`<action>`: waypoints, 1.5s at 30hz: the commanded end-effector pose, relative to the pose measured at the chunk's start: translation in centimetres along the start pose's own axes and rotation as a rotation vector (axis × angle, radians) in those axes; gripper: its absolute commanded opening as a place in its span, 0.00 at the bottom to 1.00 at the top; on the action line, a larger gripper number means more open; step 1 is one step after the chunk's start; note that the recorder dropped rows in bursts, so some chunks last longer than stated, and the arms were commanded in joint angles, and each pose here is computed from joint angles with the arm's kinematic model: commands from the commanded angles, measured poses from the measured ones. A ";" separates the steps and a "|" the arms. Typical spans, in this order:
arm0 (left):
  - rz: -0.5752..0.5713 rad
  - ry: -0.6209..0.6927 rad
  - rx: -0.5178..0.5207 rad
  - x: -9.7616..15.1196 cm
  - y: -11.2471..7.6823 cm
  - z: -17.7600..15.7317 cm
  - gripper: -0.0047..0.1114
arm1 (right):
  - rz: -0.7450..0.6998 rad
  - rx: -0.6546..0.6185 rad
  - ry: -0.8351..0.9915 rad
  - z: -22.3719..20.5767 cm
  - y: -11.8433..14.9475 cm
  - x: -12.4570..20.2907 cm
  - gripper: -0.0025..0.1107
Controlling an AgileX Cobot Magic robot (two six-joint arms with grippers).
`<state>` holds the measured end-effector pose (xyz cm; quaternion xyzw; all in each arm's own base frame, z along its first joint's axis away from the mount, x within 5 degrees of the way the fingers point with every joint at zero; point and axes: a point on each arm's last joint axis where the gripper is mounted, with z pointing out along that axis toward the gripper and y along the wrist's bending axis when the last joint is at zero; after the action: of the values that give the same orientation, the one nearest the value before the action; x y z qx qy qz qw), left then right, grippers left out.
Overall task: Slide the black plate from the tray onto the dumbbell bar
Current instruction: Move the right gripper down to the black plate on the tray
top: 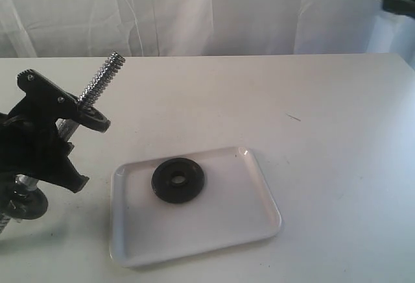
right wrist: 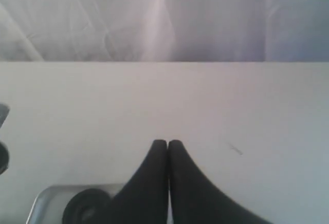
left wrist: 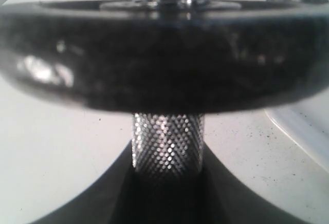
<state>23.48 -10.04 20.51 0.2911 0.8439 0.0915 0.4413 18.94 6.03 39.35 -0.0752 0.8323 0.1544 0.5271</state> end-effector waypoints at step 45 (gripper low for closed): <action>-0.052 -0.055 -0.158 -1.4 2.2 -1.5 0.04 | -0.183 -0.539 0.685 21.2 11.1 6.8 0.92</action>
<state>23.51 -9.62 20.49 0.2586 0.8549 0.0997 0.4385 30.87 23.78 26.28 -0.3473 0.8753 0.2781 0.1892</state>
